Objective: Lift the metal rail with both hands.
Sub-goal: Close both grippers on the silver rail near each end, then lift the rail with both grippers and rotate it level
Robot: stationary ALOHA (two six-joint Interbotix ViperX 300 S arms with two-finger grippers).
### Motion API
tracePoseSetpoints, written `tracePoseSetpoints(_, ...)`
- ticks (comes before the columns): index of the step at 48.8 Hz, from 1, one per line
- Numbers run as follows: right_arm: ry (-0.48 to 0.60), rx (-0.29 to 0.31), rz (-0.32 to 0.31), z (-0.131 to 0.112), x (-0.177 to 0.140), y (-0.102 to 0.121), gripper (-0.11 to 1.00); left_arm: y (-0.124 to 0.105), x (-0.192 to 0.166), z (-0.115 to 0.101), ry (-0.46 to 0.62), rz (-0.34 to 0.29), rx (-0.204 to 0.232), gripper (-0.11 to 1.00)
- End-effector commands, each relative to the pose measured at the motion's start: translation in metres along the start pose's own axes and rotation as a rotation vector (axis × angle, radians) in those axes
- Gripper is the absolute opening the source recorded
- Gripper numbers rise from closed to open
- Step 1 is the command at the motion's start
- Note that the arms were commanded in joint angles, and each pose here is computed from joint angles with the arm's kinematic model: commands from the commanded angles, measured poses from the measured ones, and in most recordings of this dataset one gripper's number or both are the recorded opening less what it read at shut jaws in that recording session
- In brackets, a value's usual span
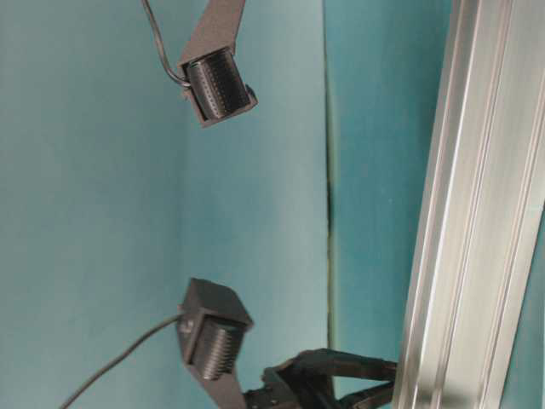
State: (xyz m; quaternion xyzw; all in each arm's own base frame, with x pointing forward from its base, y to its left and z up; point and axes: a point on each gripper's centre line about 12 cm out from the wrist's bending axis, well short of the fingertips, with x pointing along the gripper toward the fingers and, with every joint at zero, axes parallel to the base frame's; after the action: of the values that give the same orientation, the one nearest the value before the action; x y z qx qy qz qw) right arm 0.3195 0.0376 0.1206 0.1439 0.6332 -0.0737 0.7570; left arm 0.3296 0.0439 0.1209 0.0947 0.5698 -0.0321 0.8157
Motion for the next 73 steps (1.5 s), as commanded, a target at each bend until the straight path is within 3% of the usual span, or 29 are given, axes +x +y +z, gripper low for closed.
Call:
tracePoseSetpoints(1,0.001,0.003,0.002,0.0,0.002,0.001,0.98,0.002,-0.001,0.002,-0.02,0.009,-0.001,0.98)
tracePoseSetpoints(37,0.03,-0.006,-0.009,-0.006,0.013,0.002,0.95,0.003,-0.001,0.003,-0.032,0.012,-0.009,0.91)
tracePoseSetpoints(42,0.036,0.017,-0.007,-0.007,0.013,0.003,0.84,0.002,-0.001,0.001,-0.029,0.011,-0.009,0.76)
tracePoseSetpoints(50,0.02,0.065,-0.002,-0.005,0.013,0.003,0.48,-0.002,0.0,-0.001,-0.03,0.008,0.013,0.36)
tracePoseSetpoints(52,0.016,0.067,0.0,-0.005,0.013,0.004,0.4,-0.003,0.0,-0.002,-0.034,0.009,0.019,0.36)
tracePoseSetpoints(73,0.014,0.079,0.017,-0.004,0.013,0.007,0.4,-0.003,0.0,-0.001,-0.039,0.01,0.038,0.36)
